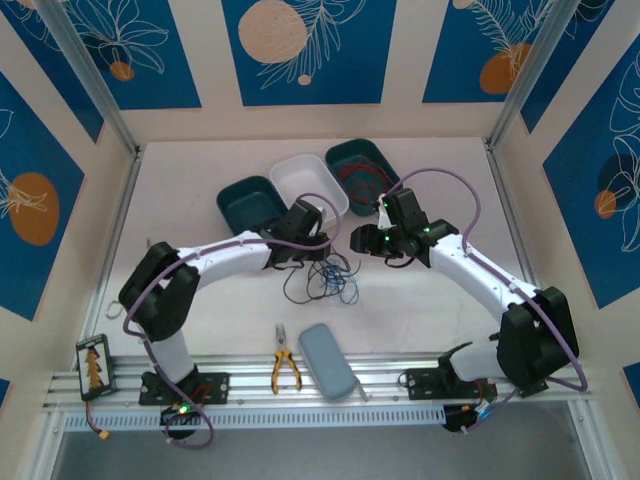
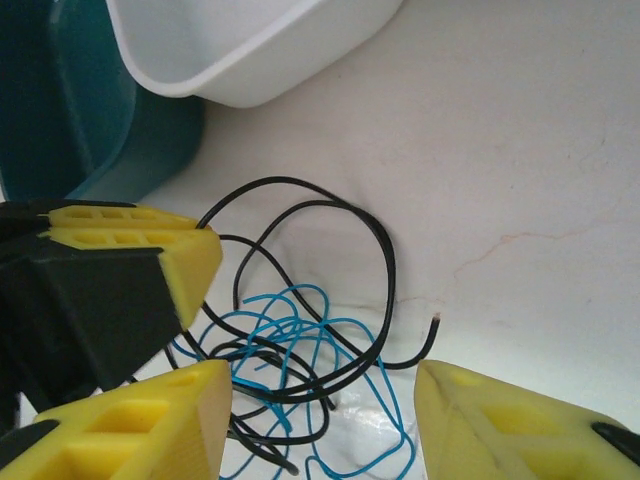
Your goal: Untangle the cables
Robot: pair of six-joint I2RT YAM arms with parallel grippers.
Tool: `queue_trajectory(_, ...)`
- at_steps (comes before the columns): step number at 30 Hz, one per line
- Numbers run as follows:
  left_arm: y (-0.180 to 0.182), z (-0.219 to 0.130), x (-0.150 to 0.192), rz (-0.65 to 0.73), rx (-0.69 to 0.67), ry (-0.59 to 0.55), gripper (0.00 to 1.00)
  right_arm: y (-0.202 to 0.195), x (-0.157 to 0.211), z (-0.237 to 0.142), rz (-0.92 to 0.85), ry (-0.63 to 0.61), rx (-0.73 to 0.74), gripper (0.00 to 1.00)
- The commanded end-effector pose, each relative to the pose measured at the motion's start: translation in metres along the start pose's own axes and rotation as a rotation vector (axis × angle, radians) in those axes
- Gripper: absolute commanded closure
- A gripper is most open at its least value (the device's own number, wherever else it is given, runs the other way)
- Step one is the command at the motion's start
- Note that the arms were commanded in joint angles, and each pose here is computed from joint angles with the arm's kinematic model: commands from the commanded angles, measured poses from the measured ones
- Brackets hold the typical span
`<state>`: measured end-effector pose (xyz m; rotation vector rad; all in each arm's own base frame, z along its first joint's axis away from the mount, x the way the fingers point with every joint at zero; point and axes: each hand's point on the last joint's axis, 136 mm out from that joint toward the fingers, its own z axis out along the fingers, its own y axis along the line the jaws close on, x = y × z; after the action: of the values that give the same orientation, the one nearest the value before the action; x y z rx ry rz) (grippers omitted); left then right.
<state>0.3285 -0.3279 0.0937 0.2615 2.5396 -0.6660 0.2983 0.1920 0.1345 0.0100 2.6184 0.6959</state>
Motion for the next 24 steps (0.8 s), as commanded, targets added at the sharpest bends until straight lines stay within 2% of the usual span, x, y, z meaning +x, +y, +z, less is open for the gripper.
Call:
queue_trajectory(1,-0.014,-0.007,-0.016,-0.001,0.071,-0.041,0.94,-0.002,0.007,0.006,0.018,0.019,0.001,0.5)
queue_trajectory(5,-0.023,-0.02,-0.023,0.017,0.114,-0.087,1.0,-0.006,0.009,0.006,0.031,0.022,0.012,0.53)
queue_trajectory(12,-0.044,-0.047,-0.031,0.058,0.231,-0.154,1.0,-0.004,0.007,0.008,0.055,0.018,-0.007,0.57)
queue_trajectory(24,-0.071,-0.092,-0.044,0.14,0.359,-0.252,1.0,-0.014,0.011,0.017,0.138,0.05,-0.012,0.57)
